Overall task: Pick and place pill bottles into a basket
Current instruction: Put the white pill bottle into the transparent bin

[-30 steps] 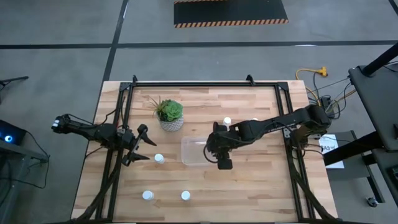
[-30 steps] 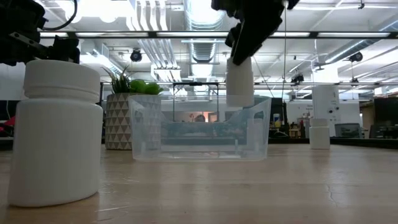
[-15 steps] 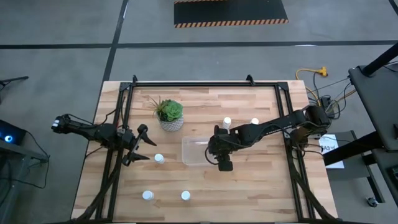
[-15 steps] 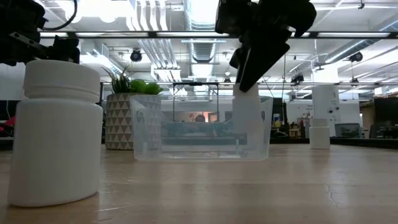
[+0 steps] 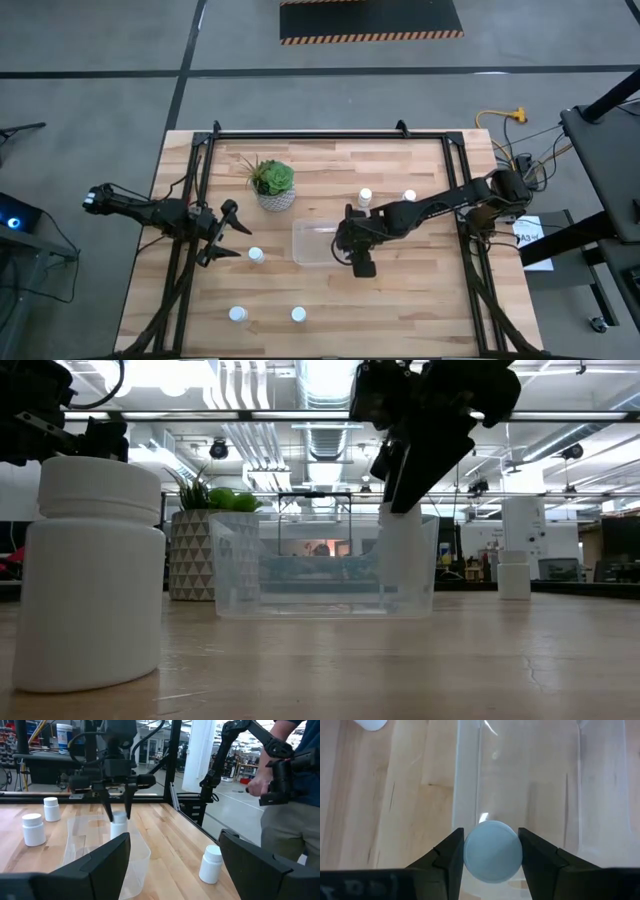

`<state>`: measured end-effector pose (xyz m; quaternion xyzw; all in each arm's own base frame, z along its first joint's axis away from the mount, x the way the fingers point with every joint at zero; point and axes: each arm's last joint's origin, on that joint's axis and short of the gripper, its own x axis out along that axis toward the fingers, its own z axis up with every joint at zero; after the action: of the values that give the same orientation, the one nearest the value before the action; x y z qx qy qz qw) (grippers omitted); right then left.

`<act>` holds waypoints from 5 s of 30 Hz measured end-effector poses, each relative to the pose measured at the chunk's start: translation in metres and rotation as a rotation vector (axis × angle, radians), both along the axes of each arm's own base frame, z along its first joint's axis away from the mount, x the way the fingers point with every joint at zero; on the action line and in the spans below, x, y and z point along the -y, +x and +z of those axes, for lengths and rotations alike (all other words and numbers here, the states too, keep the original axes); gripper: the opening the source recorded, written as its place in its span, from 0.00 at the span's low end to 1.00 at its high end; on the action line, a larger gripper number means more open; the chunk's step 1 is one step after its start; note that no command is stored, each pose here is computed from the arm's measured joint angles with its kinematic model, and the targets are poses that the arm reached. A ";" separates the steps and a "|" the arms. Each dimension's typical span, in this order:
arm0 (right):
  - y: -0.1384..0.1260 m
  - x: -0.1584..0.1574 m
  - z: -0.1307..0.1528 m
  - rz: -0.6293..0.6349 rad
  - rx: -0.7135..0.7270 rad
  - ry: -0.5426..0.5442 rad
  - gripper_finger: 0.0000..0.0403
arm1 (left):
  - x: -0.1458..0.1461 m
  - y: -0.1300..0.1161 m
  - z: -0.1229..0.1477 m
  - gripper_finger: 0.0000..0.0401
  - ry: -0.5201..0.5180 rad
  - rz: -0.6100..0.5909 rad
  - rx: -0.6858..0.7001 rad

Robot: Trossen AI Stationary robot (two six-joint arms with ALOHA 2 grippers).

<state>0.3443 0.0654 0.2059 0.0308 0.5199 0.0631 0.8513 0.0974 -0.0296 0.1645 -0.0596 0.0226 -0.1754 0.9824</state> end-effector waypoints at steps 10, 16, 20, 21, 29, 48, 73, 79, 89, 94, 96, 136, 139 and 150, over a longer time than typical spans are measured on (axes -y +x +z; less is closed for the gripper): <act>-0.006 0.001 -0.012 0.005 -0.025 0.002 0.39 | 0.000 0.000 0.000 0.72 0.000 0.000 0.000; -0.009 0.002 -0.019 0.007 -0.038 -0.001 0.42 | 0.000 0.000 0.000 0.72 0.000 0.000 0.000; -0.010 0.002 -0.020 0.007 -0.043 -0.002 0.45 | 0.000 0.000 0.000 0.72 0.000 0.000 0.000; -0.010 0.002 -0.020 0.008 -0.044 -0.003 0.45 | 0.000 0.000 0.000 0.72 0.000 0.000 0.000; -0.006 0.001 -0.014 0.028 -0.020 -0.009 0.47 | 0.000 0.000 0.000 0.72 0.000 0.000 -0.001; -0.004 0.021 0.018 -0.052 0.008 0.021 0.64 | 0.000 0.000 0.000 0.72 0.000 0.000 -0.002; -0.050 0.070 0.059 -0.081 -0.066 -0.060 0.86 | 0.000 0.000 0.000 0.72 0.002 0.000 -0.006; -0.060 0.078 0.061 -0.098 -0.113 -0.029 0.86 | 0.000 0.000 0.000 0.72 0.001 0.000 -0.005; -0.120 0.097 0.063 -0.161 -0.072 -0.029 0.85 | 0.000 0.000 -0.001 0.72 0.002 0.000 -0.007; -0.153 0.103 0.060 -0.190 -0.034 -0.020 0.85 | 0.000 0.000 0.000 0.72 0.001 0.000 -0.006; -0.163 0.105 0.058 -0.194 -0.021 -0.028 0.85 | 0.000 0.000 0.000 0.72 0.001 0.000 -0.005; -0.178 0.178 0.011 -0.389 -0.083 0.040 0.83 | 0.000 0.000 -0.001 0.72 0.002 0.000 -0.007; -0.178 0.178 0.008 -0.389 -0.098 0.048 0.83 | 0.000 0.000 -0.001 0.72 0.002 0.000 -0.007; -0.182 0.175 -0.001 -0.383 -0.142 0.063 0.82 | 0.000 0.000 -0.001 0.72 0.002 0.000 -0.007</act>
<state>0.1621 -0.1098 0.2050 0.1601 0.5608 -0.0862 0.8077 0.0979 -0.0298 0.1639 -0.0593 0.0262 -0.1753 0.9824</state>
